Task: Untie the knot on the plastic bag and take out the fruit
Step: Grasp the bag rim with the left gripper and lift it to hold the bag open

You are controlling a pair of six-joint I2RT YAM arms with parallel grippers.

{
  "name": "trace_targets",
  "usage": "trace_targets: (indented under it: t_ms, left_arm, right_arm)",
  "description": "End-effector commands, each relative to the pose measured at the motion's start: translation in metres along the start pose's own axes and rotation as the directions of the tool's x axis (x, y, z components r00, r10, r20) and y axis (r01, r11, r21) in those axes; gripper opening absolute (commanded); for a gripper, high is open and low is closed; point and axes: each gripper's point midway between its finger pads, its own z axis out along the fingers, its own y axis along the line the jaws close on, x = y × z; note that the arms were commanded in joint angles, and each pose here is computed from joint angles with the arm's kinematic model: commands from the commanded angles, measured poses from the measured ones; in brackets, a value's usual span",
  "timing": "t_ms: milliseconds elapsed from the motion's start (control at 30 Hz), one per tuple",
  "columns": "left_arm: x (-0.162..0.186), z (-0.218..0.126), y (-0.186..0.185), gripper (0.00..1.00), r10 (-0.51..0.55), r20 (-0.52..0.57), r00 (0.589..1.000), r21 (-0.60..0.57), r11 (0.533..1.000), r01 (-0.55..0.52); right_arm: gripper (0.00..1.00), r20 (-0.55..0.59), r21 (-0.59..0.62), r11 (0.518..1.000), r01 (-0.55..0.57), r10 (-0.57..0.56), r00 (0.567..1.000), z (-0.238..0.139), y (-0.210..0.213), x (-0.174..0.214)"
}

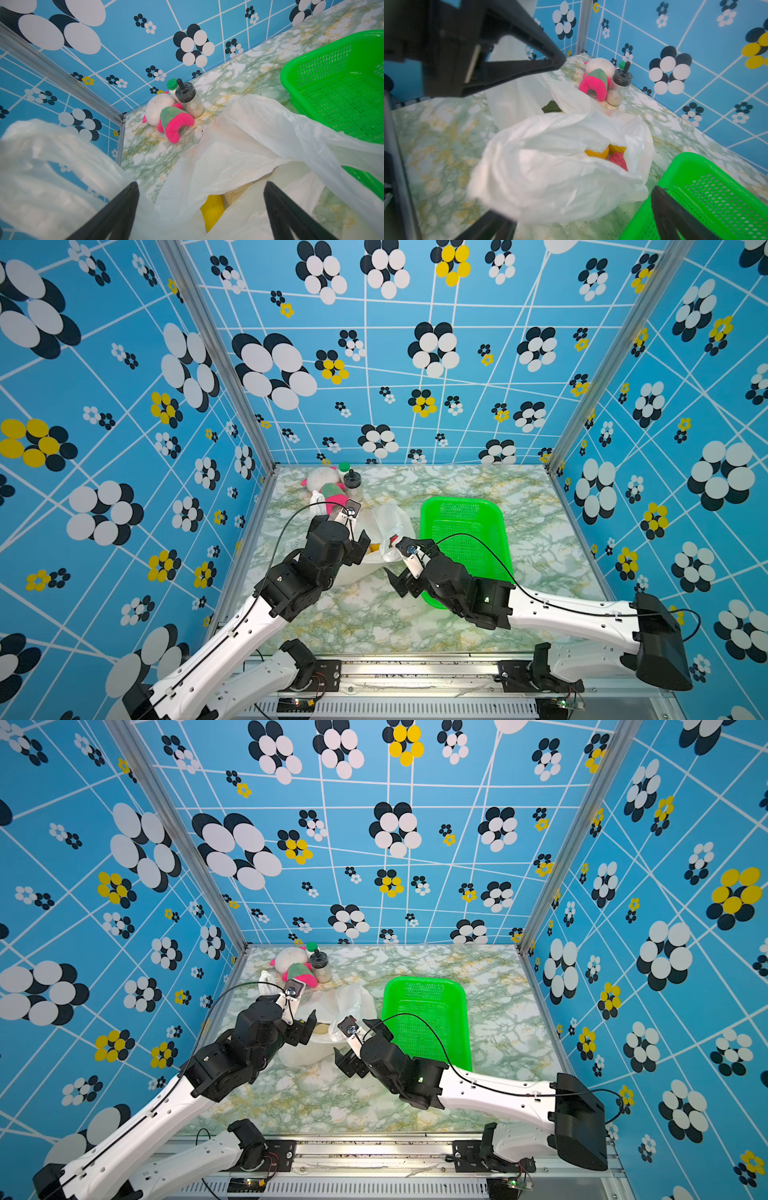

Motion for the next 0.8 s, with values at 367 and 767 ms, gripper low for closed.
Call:
trace_targets:
  t_ms: [367, 767]
  left_arm:
    - [0.010, 0.024, -0.037, 0.96, 0.241, -0.110, 0.964, 0.108, 0.967, -0.230]
    - [0.017, 0.045, -0.047, 0.95, 0.385, -0.220, 0.896, 0.152, 0.921, -0.358]
  right_arm:
    - [0.04, 0.083, 0.207, 0.960, -0.190, 0.176, 0.981, -0.001, -0.069, -0.028]
    - [0.00, 0.087, 0.201, 0.954, -0.224, 0.210, 0.974, -0.009, -0.073, -0.017]
